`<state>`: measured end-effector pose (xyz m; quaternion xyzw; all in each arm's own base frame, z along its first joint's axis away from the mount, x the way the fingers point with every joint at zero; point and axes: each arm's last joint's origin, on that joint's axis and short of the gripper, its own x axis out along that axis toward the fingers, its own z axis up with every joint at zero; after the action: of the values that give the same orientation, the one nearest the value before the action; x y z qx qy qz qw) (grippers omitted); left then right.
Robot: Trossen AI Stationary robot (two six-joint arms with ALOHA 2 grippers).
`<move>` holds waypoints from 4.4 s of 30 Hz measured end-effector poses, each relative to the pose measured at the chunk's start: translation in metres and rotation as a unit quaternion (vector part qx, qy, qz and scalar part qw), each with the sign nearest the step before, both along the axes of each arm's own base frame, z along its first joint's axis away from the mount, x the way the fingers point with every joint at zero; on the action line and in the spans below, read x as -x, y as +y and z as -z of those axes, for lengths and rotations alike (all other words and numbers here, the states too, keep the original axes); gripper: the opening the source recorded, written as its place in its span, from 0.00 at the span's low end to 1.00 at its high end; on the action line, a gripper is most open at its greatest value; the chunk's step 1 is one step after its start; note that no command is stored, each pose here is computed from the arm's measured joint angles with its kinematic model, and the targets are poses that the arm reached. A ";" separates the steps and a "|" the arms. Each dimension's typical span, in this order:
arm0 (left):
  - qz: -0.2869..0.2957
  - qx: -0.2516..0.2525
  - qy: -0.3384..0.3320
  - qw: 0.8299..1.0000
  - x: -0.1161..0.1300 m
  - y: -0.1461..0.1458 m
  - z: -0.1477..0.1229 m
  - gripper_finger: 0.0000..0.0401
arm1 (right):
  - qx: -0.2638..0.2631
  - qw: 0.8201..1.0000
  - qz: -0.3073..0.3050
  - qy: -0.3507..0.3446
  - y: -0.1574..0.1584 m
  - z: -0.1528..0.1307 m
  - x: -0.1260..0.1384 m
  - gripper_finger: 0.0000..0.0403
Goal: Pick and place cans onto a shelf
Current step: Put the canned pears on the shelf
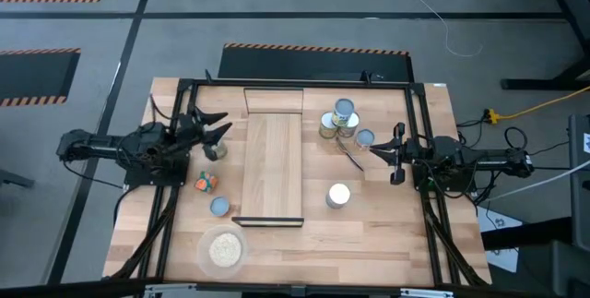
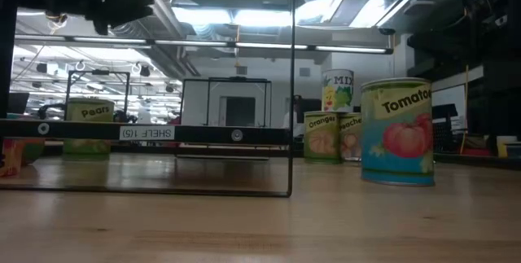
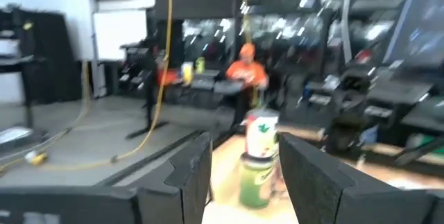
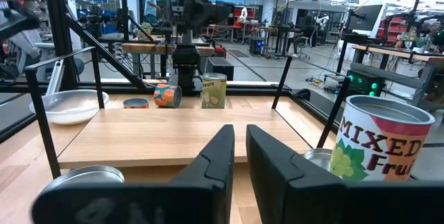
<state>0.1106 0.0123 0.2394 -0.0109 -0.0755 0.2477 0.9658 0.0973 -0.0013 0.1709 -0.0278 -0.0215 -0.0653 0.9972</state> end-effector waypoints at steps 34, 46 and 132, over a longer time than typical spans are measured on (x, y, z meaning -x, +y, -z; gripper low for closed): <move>-0.160 0.369 0.417 0.815 -0.047 0.008 -0.034 0.40 | 0.000 1.000 0.000 0.000 0.000 0.000 0.000 0.11; -0.200 0.398 0.471 0.762 -0.064 0.023 -0.013 0.40 | 0.000 1.000 0.000 0.000 0.000 0.000 0.000 0.11; 0.127 0.261 0.551 0.782 -0.135 -0.127 -0.070 0.00 | -0.002 1.000 0.000 0.000 0.000 0.000 0.000 0.11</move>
<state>0.2461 -0.1151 0.3095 -0.1340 0.5390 0.0966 0.8259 0.0973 -0.0013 0.1709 -0.0259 -0.0216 -0.0652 0.9973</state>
